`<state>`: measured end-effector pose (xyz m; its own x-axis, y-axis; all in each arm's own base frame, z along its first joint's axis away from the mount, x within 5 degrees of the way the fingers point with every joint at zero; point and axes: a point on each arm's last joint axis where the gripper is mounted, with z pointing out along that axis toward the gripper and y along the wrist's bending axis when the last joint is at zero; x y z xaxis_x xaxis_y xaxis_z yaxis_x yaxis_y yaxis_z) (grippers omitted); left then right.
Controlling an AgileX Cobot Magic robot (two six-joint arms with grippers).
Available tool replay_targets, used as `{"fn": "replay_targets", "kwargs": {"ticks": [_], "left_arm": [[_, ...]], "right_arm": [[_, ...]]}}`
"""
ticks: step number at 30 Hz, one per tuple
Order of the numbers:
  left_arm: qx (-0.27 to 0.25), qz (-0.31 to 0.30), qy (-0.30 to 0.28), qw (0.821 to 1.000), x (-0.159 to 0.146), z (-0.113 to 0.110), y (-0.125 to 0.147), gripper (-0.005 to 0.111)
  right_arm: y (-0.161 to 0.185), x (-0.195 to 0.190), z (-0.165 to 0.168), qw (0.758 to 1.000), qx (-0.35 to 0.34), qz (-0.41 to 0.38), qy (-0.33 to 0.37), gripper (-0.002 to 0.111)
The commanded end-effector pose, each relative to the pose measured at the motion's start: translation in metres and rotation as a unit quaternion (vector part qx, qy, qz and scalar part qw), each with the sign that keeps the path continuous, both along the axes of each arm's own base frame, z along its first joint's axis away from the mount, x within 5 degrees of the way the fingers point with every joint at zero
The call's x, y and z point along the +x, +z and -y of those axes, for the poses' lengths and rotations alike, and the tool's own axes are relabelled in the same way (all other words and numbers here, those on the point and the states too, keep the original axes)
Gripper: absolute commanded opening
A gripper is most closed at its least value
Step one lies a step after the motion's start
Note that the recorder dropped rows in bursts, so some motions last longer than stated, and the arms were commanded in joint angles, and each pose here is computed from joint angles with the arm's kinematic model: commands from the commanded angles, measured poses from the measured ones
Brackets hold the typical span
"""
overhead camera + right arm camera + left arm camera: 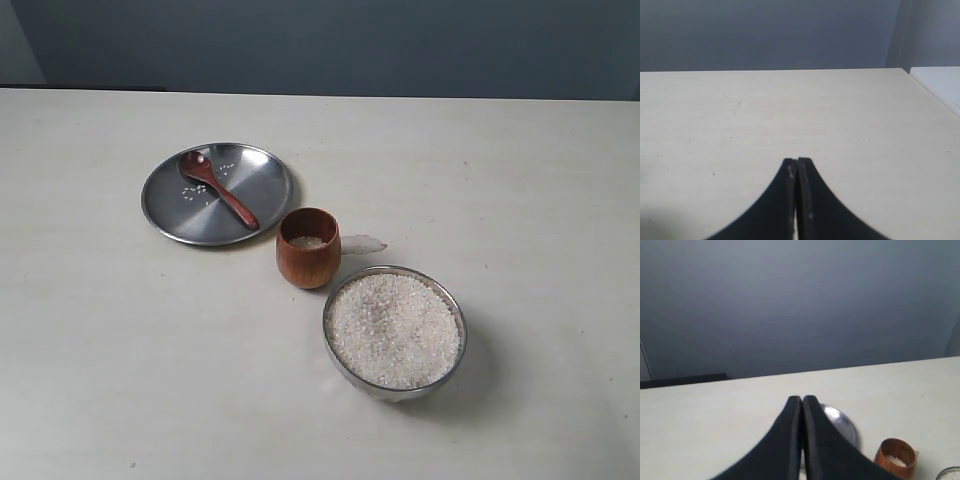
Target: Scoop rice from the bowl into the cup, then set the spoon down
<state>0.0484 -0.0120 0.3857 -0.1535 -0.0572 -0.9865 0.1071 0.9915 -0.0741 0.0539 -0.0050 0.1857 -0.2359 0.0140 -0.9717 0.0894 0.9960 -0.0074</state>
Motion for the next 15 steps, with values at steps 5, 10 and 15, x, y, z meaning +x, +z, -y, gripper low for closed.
{"fn": "replay_targets", "kwargs": {"ticks": [5, 10, 15], "left_arm": [[0.083, 0.084, 0.055, 0.991, -0.045, -0.009, -0.001, 0.0], [0.105, 0.094, 0.071, 0.987, -0.038, -0.012, -0.032, 0.0], [0.101, 0.072, 0.067, 0.99, -0.019, -0.013, -0.077, 0.0]], "right_arm": [[-0.002, 0.0, 0.0, 1.0, -0.001, 0.002, 0.001, -0.001], [-0.002, 0.0, 0.0, 1.0, -0.001, 0.002, 0.001, -0.001], [-0.002, 0.0, 0.0, 1.0, -0.001, 0.002, 0.001, -0.001]]}}
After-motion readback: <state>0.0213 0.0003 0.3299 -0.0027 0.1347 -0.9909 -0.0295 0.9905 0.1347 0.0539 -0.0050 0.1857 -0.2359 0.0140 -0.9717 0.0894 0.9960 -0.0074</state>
